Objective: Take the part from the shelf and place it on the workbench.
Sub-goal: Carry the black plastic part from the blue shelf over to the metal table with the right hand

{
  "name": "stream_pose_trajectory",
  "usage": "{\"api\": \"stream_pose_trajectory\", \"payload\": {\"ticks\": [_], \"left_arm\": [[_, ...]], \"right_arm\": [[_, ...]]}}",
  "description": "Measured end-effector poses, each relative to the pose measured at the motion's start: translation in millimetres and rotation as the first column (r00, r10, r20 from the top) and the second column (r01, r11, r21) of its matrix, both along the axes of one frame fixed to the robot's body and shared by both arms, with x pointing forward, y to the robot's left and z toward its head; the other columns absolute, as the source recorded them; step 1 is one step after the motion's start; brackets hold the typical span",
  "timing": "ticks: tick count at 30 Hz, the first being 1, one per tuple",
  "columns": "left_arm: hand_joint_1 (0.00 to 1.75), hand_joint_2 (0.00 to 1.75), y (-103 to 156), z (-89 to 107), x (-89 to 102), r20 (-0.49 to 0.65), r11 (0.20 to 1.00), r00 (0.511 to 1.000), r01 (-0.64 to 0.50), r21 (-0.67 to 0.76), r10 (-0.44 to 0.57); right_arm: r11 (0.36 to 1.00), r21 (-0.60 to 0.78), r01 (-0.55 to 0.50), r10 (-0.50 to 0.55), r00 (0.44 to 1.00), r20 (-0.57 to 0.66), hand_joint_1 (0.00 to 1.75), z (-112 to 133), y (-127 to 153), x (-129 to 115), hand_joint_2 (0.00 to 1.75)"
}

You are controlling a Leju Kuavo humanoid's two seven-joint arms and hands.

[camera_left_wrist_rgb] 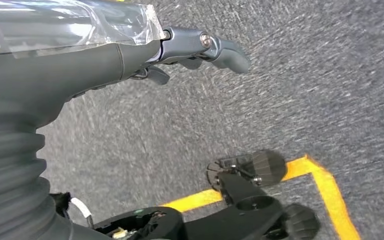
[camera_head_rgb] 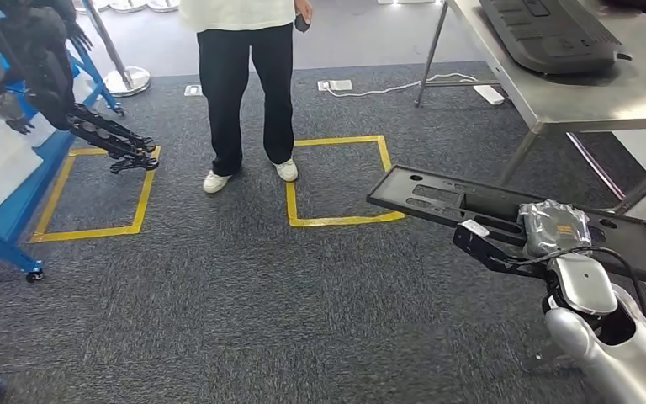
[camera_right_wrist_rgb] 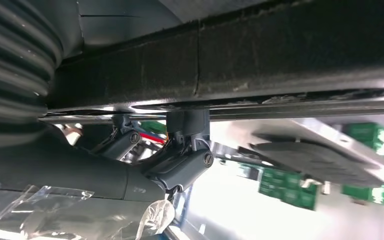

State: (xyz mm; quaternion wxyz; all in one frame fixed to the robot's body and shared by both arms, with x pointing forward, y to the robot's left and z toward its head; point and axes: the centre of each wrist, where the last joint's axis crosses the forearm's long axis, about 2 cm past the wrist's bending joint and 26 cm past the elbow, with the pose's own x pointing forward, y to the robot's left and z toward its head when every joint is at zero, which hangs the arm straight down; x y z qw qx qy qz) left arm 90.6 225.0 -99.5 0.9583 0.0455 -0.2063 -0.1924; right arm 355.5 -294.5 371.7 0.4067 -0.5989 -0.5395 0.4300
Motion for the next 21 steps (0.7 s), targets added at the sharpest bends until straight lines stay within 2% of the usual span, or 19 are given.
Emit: {"api": "stream_pose_trajectory", "payload": {"ticks": [5,11,21], "left_arm": [[0.0,1.75,-1.6,1.9,7.9,0.016,1.0,1.0,0.001,-0.003,-0.001],[0.0,1.75,-1.7,1.7,6.8,0.011,1.0,1.0,0.0,-0.002,0.0],[0.0,1.75,-2.5,3.1,12.7,0.021,1.0,1.0,-0.001,0.0,0.001]], "right_arm": [[0.998,0.06,0.008,-0.007,1.0,-0.018,1.75,-0.9,-6.3,-0.3,1.75],[0.998,0.063,0.031,-0.031,0.999,0.006,1.75,-4.6,-8.6,-0.9,1.75],[0.996,0.082,0.031,-0.038,0.997,0.073,1.75,6.6,-8.2,-2.0,1.75]]}}
